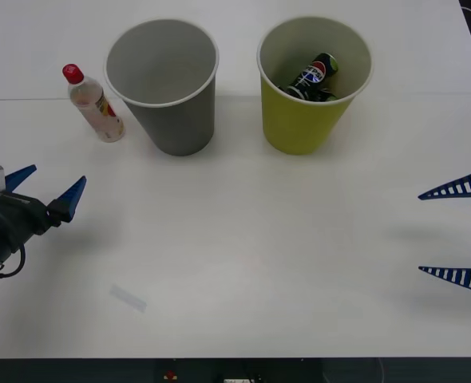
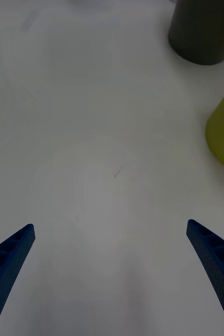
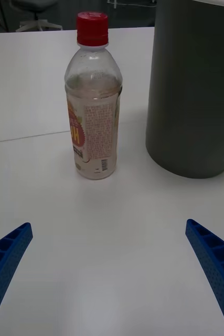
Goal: Put the can into the green bin and the plastic bottle into the gray bin
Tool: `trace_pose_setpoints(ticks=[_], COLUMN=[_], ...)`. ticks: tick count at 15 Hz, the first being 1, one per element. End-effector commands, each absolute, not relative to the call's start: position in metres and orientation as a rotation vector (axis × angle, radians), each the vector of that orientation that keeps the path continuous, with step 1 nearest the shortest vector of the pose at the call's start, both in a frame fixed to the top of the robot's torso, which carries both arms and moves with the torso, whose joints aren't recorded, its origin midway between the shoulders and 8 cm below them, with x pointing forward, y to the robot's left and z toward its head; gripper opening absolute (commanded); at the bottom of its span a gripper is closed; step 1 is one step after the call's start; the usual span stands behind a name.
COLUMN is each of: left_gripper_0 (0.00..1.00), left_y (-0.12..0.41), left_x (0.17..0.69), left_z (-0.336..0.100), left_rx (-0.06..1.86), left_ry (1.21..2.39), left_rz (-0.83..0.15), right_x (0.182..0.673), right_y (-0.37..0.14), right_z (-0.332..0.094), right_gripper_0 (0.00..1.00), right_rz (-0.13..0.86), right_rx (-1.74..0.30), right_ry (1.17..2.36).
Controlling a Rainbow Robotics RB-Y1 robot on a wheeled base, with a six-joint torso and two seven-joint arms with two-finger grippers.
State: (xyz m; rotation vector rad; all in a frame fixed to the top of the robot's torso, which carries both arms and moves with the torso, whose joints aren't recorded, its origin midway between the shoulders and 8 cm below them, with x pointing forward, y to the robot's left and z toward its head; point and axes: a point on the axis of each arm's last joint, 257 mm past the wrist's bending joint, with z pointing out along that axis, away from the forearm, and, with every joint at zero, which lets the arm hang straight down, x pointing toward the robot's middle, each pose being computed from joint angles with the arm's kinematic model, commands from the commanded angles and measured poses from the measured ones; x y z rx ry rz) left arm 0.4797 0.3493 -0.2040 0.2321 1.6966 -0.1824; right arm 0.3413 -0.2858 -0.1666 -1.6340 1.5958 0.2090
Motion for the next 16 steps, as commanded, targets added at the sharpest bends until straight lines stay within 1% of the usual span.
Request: trace_pose_setpoints(ticks=[1, 7, 9, 13, 16], left_gripper_0=[1.00, 1.00, 1.00, 1.00, 1.00], left_y=[0.347, 0.342, 0.339, 0.338, 0.337], left_x=[0.496, 0.538, 0.551, 0.579, 0.604], left_z=[-0.207, -0.213, -0.213, -0.212, -0.208], left_rx=[0.220, 0.208, 0.206, 0.194, 0.191], left_ry=[1.672, 1.621, 1.608, 1.600, 1.583], left_rz=[-0.210, -0.269, -0.275, -0.251, -0.209], right_x=[0.341, 0.341, 0.341, 0.341, 0.341], right_y=[-0.286, -0.286, -0.286, -0.286, -0.286], right_z=[-0.167, -0.167, -0.167, -0.167, -0.167], right_gripper_0=[1.00, 1.00, 1.00, 1.00, 1.00], right_rz=[0.209, 0.209, 0.209, 0.209, 0.209], right_rx=[-1.634, -1.634, -1.634, -1.634, -1.634], right_ry=[1.596, 1.596, 1.596, 1.596, 1.596])
